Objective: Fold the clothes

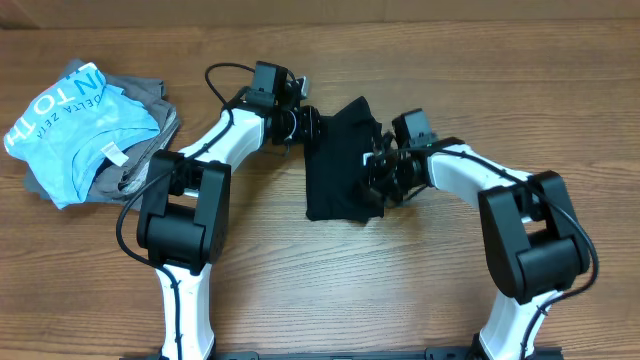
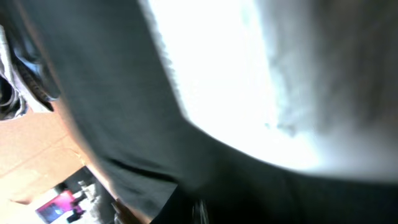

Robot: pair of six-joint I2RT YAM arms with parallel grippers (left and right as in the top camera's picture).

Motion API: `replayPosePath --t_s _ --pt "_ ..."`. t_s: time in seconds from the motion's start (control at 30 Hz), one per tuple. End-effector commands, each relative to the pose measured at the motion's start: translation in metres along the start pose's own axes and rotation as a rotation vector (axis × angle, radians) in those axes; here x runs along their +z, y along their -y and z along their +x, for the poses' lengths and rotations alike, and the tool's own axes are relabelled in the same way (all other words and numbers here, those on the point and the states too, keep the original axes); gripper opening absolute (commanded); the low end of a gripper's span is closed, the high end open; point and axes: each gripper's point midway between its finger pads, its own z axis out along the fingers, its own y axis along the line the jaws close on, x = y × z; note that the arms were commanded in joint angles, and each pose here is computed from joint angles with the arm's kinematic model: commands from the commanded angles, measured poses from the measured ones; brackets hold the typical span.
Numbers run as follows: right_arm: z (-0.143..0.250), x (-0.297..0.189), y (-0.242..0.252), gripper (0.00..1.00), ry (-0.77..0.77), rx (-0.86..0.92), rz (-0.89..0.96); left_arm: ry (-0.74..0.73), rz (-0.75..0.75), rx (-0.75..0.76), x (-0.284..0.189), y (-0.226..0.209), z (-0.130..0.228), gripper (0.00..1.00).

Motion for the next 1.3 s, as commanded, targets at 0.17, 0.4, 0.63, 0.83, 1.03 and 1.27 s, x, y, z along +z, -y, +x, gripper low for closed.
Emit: replayPosePath --t_s 0.17,0.4,0.63,0.83,1.03,1.27 --pt "0.007 -0.001 0.019 0.08 -0.023 0.077 0.047 0.146 0.061 0.008 -0.080 0.001 -0.081 0.57" --pt "0.001 -0.063 0.013 0.12 0.030 -0.040 0.055 0.032 0.003 0.067 -0.132 0.000 -0.064 0.64" --pt "0.012 -0.106 0.013 0.10 0.072 -0.036 0.147 -0.194 -0.013 0.062 -0.128 0.008 -0.005 0.64" --pt "0.024 -0.078 0.020 0.08 0.025 -0.002 0.175 -0.192 -0.094 0.201 -0.111 0.018 -0.003 0.70" --pt "0.033 -0.050 0.053 0.09 0.022 0.231 0.220 -0.166 -0.096 0.258 -0.101 0.032 -0.007 0.72" --pt "0.003 -0.053 0.085 0.09 0.168 0.413 0.223 -0.120 -0.148 0.301 -0.100 0.025 -0.019 0.76"
